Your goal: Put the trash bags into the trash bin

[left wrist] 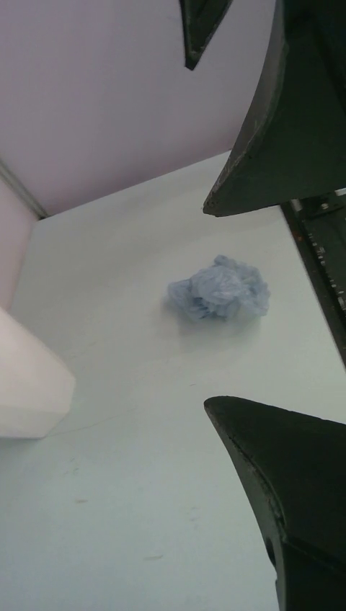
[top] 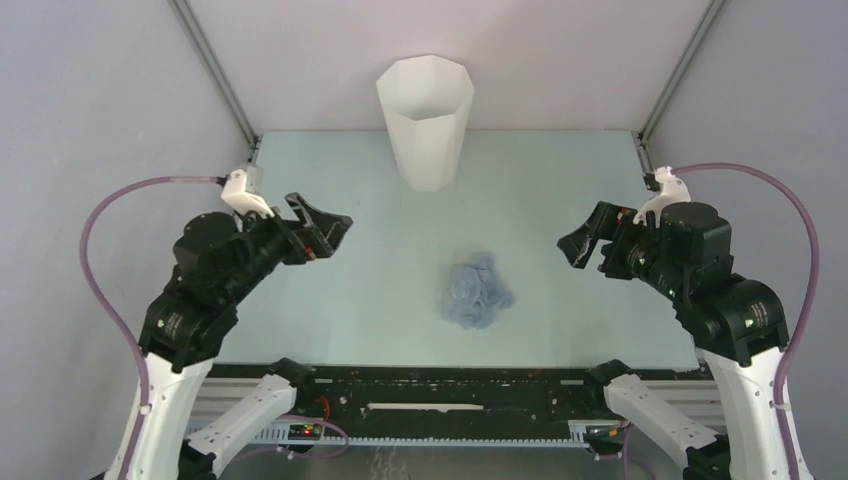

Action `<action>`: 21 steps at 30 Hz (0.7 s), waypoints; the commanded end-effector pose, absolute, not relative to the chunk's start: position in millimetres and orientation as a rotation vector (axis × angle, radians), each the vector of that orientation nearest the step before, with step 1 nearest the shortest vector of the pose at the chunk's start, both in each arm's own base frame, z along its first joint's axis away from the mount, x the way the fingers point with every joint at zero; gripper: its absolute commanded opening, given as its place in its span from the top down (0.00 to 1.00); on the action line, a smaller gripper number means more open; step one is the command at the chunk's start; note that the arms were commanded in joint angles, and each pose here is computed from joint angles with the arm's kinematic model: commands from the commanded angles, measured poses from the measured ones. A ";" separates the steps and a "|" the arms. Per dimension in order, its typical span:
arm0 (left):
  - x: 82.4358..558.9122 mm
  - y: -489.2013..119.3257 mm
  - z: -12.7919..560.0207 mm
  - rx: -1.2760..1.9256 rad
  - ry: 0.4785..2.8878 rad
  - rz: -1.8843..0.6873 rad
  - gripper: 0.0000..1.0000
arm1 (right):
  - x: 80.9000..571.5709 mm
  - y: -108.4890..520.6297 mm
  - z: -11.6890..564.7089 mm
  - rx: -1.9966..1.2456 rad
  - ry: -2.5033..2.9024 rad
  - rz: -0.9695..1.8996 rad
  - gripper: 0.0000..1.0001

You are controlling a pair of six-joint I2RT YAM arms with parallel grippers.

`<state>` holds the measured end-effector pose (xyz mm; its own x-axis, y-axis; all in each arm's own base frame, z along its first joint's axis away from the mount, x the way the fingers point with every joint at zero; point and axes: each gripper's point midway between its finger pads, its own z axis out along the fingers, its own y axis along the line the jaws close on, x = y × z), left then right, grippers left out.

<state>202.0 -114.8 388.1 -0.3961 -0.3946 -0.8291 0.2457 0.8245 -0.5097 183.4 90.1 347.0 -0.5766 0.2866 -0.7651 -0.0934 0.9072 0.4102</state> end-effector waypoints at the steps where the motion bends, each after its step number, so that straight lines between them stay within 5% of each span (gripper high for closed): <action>1: 197.5 -143.3 367.9 -0.105 1.898 -0.842 0.00 | 179.5 83.6 338.9 0.182 2.140 0.482 0.00; 21: 168.1 -326.5 220.1 0.441 2.370 -0.978 0.00 | 158.3 125.7 253.8 0.060 2.395 0.721 0.01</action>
